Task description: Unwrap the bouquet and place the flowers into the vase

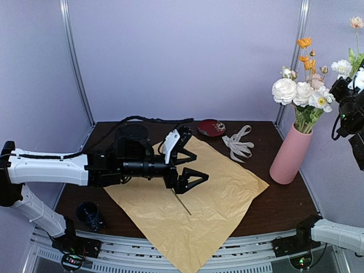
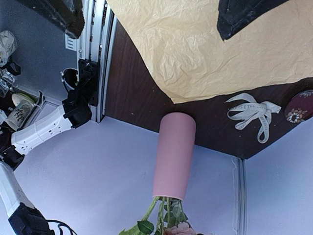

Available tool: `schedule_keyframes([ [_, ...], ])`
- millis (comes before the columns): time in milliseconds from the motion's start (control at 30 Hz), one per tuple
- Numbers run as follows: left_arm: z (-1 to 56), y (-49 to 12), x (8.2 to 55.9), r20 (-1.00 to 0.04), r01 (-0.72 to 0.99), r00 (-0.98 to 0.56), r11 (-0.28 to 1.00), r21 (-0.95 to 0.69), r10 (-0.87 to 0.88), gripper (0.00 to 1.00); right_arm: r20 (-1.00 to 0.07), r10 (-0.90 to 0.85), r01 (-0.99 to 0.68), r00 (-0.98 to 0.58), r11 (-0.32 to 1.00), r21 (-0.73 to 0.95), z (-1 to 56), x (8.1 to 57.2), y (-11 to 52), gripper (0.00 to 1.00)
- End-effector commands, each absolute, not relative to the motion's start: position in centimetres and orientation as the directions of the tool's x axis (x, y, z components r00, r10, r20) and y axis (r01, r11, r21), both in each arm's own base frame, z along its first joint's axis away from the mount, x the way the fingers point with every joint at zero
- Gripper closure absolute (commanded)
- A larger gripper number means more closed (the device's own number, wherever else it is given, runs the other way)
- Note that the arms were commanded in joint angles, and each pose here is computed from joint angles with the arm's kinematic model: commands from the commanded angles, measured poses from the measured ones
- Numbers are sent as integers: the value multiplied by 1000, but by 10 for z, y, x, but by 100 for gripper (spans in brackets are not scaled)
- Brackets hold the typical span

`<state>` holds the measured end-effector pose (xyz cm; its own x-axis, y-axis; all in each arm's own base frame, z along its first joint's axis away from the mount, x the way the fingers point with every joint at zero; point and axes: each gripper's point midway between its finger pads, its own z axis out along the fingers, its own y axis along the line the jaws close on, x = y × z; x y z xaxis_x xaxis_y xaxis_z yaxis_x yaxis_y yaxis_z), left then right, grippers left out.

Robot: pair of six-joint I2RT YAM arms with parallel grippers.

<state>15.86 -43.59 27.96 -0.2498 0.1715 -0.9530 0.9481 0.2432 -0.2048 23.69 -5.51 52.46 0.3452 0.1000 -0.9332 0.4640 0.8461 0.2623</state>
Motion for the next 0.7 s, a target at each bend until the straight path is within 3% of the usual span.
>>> schedule_keyframes([
  [0,294,-441,155,-964,954,-235,217,-206,121,2,-924,140,451,356,841,301,507,237,-56,100],
  [667,283,-445,154,-958,952,-252,213,-220,136,2,-971,205,469,121,850,238,373,265,-43,100],
])
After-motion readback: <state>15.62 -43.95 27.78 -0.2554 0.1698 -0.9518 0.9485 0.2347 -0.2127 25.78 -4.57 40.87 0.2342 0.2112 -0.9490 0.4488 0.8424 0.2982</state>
